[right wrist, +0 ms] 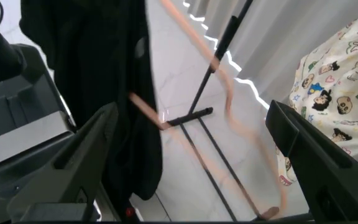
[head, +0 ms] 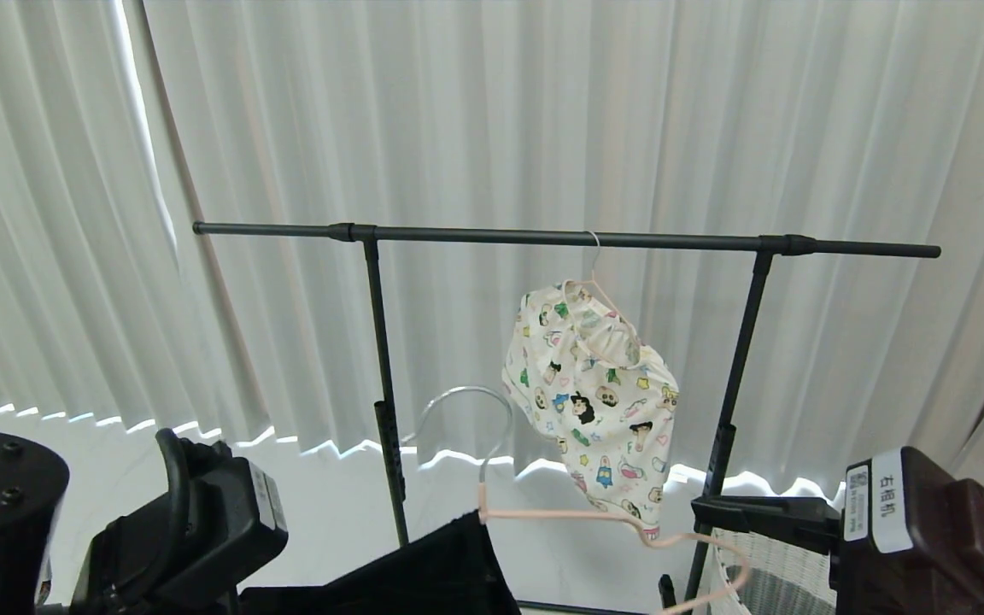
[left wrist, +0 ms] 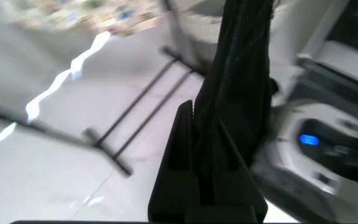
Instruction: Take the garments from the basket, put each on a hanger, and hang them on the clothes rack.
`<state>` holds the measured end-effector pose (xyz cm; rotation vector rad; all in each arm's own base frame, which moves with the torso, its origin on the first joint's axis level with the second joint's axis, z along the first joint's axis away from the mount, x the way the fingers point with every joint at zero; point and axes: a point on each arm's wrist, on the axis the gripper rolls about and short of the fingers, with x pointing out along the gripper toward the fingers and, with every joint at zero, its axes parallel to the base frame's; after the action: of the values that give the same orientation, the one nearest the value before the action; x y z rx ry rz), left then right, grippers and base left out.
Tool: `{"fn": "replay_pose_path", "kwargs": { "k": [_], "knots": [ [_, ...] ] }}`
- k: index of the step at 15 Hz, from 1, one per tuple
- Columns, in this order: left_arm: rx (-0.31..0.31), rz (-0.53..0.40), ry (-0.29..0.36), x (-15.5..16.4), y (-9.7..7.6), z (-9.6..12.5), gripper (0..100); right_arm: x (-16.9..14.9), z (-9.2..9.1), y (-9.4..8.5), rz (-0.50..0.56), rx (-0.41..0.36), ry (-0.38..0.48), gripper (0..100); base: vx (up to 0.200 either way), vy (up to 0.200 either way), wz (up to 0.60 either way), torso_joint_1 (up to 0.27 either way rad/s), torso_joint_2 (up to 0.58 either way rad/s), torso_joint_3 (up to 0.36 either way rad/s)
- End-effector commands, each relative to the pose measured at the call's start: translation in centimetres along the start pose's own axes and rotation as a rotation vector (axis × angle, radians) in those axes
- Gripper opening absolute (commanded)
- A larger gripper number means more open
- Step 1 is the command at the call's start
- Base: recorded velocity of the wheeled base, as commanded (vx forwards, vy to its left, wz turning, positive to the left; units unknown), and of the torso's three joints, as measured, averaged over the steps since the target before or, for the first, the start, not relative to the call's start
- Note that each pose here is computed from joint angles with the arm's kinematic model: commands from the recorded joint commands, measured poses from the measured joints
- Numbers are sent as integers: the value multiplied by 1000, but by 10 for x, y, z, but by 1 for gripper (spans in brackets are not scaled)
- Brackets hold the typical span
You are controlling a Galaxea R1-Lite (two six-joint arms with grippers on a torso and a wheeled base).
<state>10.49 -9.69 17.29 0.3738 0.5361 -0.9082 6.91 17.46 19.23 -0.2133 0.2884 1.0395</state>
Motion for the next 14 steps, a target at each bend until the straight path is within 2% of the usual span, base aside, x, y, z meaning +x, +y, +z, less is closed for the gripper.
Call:
{"fn": "replay_pose_path", "kwargs": {
  "k": [1,3,6,8,11,14],
  "knots": [
    [-11,66,12,-1,3,-1,0,2,-1,0,2,-4,9,100,0,0,0,0,0,0],
    [-11,98,-27,-1,6,3,0,7,-9,1,6,-8,50,100,0,0,0,0,0,0],
    [3,128,-144,1,10,17,0,25,-30,3,-8,-6,168,100,0,0,0,0,0,0],
    [7,141,-182,1,11,21,0,42,-38,4,-27,80,230,100,0,0,0,0,0,0],
    [8,143,-192,-2,11,21,0,68,-34,7,-132,222,241,100,0,0,0,0,0,0],
    [14,153,-237,-2,13,31,0,87,-37,9,-225,268,247,100,0,0,0,0,0,0]
  ]
}}
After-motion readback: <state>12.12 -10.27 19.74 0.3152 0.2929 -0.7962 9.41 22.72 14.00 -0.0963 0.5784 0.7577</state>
